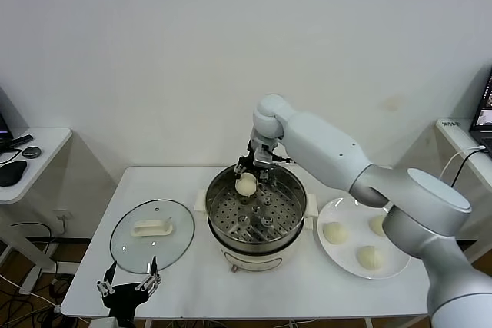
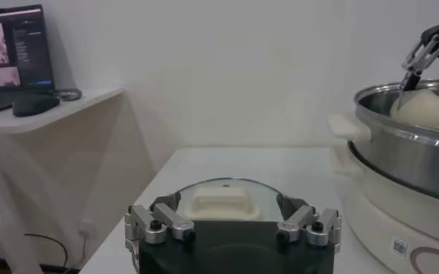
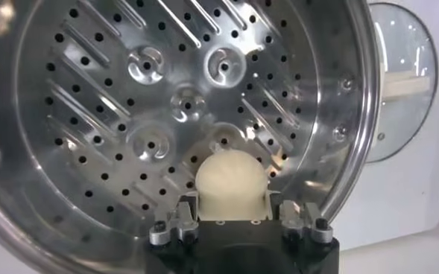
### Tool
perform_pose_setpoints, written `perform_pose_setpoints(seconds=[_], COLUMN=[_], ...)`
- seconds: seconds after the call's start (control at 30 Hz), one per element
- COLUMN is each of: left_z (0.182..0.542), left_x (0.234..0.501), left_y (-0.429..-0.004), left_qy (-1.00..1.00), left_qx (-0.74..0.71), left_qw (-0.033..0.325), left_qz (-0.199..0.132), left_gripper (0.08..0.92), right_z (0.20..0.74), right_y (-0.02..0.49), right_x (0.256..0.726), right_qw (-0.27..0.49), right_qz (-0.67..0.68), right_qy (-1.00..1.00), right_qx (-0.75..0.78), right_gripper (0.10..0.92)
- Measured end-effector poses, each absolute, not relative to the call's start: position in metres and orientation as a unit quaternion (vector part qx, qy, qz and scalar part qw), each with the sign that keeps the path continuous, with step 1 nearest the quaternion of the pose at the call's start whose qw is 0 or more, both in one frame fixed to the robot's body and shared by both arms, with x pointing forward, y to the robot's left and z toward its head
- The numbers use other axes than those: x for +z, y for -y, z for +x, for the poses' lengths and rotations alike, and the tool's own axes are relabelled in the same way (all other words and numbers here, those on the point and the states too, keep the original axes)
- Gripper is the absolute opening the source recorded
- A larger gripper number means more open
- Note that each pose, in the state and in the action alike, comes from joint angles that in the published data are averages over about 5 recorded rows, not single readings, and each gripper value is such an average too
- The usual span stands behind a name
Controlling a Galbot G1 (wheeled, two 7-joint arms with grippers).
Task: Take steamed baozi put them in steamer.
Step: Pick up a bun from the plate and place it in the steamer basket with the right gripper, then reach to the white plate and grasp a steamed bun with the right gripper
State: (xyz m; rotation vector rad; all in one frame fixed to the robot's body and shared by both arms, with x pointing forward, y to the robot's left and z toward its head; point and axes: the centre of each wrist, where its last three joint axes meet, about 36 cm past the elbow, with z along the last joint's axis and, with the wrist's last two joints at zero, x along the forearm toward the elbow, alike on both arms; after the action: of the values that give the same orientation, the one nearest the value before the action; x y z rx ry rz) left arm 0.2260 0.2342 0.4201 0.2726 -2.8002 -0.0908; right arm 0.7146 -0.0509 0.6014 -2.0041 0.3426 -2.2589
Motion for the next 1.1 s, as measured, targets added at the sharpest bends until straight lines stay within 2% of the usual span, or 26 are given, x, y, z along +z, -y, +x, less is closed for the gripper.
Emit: perform_pose_setpoints(seconds=[0.17, 0.27, 0.47, 0.7, 0.9, 1.1], left_z=[0.226, 0.226, 0.225, 0.225, 0.227, 0.229], left_x=[0.419, 0.418, 0.418, 0.422, 0.426, 0.428], left_y=[-0.234, -0.235, -0.235, -0.234, -0.235, -0.238], left_qy=[0.981, 0.981, 0.981, 0.982, 0.983, 0.984], left_qx=[-0.032, -0.033, -0.034, -0.032, -0.029, -0.031], left_qw=[0.164, 0.165, 0.166, 0.162, 0.161, 0.159], left_qz=[0.094, 0.094, 0.093, 0.091, 0.083, 0.08], left_gripper=[0.823, 0.823, 0.823, 0.823, 0.823, 0.823], right_z=[0.715, 0.715, 0.716, 0.716, 0.715, 0.71], right_y=[0.056, 0.06, 0.075, 0.114, 0.168, 0.223], right_x=[0.599, 0.599, 0.618, 0.668, 0.713, 0.727], right_qw=[0.04, 0.034, 0.022, -0.016, -0.092, -0.199], right_qz=[-0.66, -0.663, -0.67, -0.658, -0.621, -0.568], right_qy=[-0.123, -0.133, -0.181, -0.294, -0.427, -0.526], right_qx=[-0.74, -0.736, -0.72, -0.693, -0.651, -0.601], right_gripper=[0.791, 0.818, 0.823, 0.823, 0.823, 0.823])
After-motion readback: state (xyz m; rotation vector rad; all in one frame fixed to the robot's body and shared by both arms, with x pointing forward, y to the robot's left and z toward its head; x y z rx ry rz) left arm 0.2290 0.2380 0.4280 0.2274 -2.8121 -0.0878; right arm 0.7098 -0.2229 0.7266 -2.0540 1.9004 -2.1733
